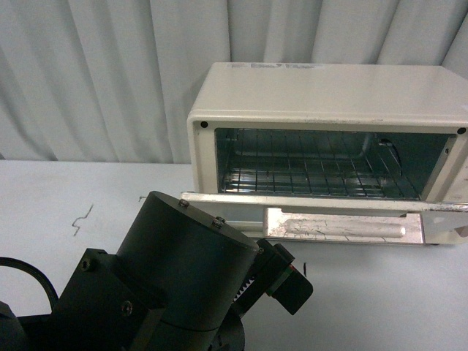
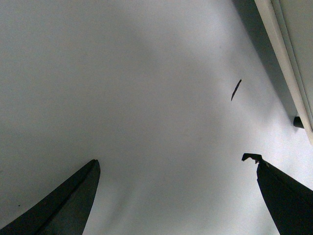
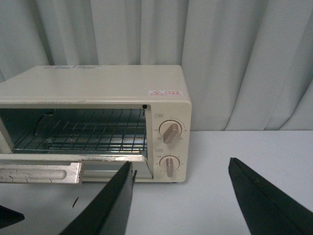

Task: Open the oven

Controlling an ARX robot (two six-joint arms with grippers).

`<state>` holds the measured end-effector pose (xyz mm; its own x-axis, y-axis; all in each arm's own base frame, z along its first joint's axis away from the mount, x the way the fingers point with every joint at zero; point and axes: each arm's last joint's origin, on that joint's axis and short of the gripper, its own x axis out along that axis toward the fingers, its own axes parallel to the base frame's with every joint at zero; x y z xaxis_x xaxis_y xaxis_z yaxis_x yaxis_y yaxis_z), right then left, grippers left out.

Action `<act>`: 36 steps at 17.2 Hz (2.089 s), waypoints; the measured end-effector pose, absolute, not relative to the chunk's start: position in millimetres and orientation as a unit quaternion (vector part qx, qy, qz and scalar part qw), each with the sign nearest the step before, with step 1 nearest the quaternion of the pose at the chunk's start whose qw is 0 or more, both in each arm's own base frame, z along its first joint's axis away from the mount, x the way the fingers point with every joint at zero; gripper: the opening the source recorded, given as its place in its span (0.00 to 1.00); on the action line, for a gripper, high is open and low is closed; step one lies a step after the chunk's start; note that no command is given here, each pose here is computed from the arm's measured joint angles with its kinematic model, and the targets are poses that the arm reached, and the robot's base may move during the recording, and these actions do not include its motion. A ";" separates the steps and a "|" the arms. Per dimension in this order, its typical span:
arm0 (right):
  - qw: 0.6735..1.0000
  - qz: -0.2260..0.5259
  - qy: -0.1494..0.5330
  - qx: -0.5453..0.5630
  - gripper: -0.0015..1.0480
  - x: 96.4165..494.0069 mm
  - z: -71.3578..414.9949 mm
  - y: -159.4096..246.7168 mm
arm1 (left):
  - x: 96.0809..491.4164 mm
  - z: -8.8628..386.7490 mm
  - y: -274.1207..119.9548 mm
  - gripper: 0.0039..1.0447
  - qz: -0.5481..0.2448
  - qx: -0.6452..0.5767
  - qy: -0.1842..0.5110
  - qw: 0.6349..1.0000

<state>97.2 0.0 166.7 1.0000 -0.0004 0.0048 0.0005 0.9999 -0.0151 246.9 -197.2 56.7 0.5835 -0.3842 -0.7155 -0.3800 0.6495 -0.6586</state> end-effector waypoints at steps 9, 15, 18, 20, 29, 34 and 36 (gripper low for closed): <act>1.000 0.000 -0.002 -0.007 0.94 97.2 166.7 0.0 | 228.8 59.3 -185.5 0.94 0.045 -0.472 0.358 0.805; 1.000 0.000 -0.002 -0.008 0.94 97.2 166.6 0.0 | 204.2 87.3 -122.8 0.94 -0.005 -0.457 0.351 0.817; 1.000 0.000 -0.002 -0.007 0.94 97.2 166.7 0.0 | 189.8 96.7 -100.1 0.94 -0.027 -0.421 0.363 0.831; 1.000 0.000 -0.002 -0.007 0.94 97.2 166.6 0.0 | 186.1 108.8 -91.4 0.94 -0.041 -0.399 0.353 0.845; 1.000 -0.001 -0.003 -0.008 0.94 97.2 166.7 -0.1 | 169.3 147.5 -71.5 0.70 -0.008 -0.201 0.086 0.976; 1.000 0.000 -0.002 -0.007 0.94 97.2 166.6 0.0 | 153.2 165.2 -40.2 0.32 0.002 -0.042 0.001 0.999; 1.000 0.000 -0.002 -0.008 0.94 97.3 166.6 0.0 | 151.3 163.4 -37.3 0.27 0.001 -0.031 0.007 0.999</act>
<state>97.3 0.0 166.6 1.0000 0.0000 0.0036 0.0001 0.9999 -0.0151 151.3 -37.3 163.4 0.9999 0.0019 -0.0140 -0.0028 0.9981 -0.0618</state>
